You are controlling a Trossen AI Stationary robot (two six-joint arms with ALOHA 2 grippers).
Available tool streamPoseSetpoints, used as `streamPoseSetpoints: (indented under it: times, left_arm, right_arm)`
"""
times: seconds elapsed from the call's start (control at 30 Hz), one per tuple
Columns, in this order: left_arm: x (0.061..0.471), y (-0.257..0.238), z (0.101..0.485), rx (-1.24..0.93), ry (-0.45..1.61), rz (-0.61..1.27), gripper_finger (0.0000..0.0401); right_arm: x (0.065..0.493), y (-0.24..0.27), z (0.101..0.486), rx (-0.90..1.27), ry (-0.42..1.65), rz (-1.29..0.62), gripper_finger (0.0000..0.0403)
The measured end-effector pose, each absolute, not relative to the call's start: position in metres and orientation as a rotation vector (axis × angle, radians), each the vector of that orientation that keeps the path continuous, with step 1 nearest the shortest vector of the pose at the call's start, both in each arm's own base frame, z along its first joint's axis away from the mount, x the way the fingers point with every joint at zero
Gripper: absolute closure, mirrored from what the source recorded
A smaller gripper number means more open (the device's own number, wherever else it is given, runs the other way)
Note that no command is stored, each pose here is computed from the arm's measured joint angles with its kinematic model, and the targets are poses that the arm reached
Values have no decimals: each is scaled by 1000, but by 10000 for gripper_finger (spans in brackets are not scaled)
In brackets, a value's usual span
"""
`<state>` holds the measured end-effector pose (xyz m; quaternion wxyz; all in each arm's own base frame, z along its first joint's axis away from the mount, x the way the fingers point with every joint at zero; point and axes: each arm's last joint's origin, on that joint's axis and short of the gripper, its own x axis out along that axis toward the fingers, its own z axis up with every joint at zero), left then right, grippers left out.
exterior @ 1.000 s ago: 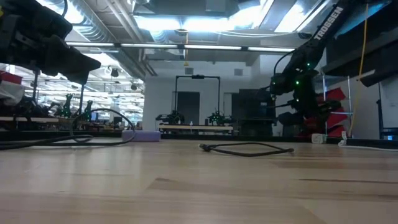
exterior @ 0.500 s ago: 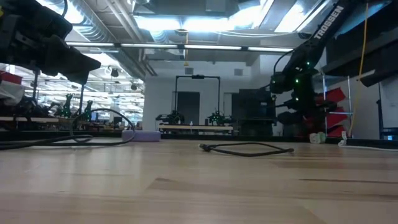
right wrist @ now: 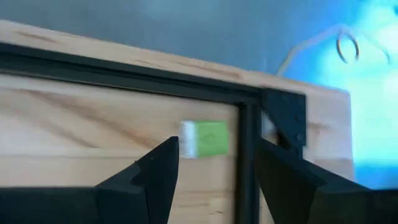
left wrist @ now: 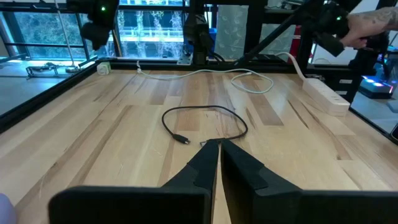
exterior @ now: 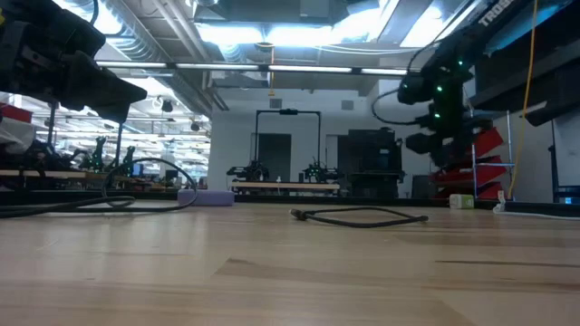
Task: Insert USB
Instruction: Prepare the green charger adapter
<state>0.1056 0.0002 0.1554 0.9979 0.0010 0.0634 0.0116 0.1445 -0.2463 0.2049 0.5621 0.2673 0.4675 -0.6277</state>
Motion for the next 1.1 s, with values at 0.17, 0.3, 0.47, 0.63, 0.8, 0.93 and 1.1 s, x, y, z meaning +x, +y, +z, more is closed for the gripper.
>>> streamPoseSetpoints:
  times: [0.17, 0.3, 0.47, 0.63, 0.8, 0.93, 1.1]
  left_arm:
    - [106, 0, 155, 2, 127, 24, 396]
    - [106, 0, 155, 2, 127, 23, 396]
    - [106, 0, 155, 2, 127, 23, 396]
    - [106, 0, 155, 2, 127, 23, 396]
    - [106, 0, 155, 2, 127, 23, 396]
    - [106, 0, 155, 2, 126, 24, 396]
    - [106, 0, 155, 2, 127, 24, 396]
  right_arm:
    - [151, -249, 198, 604, 1128, -1514, 218]
    - [152, -256, 186, 594, 1241, -1533, 234]
    - [156, -264, 171, 601, 1377, -1490, 260]
    - [147, -272, 168, 627, 1387, -1510, 265]
    - [148, -275, 163, 617, 1395, -1504, 265]
    - [148, -275, 156, 625, 1437, -1481, 283]
    - [146, -278, 153, 634, 1452, -1463, 321]
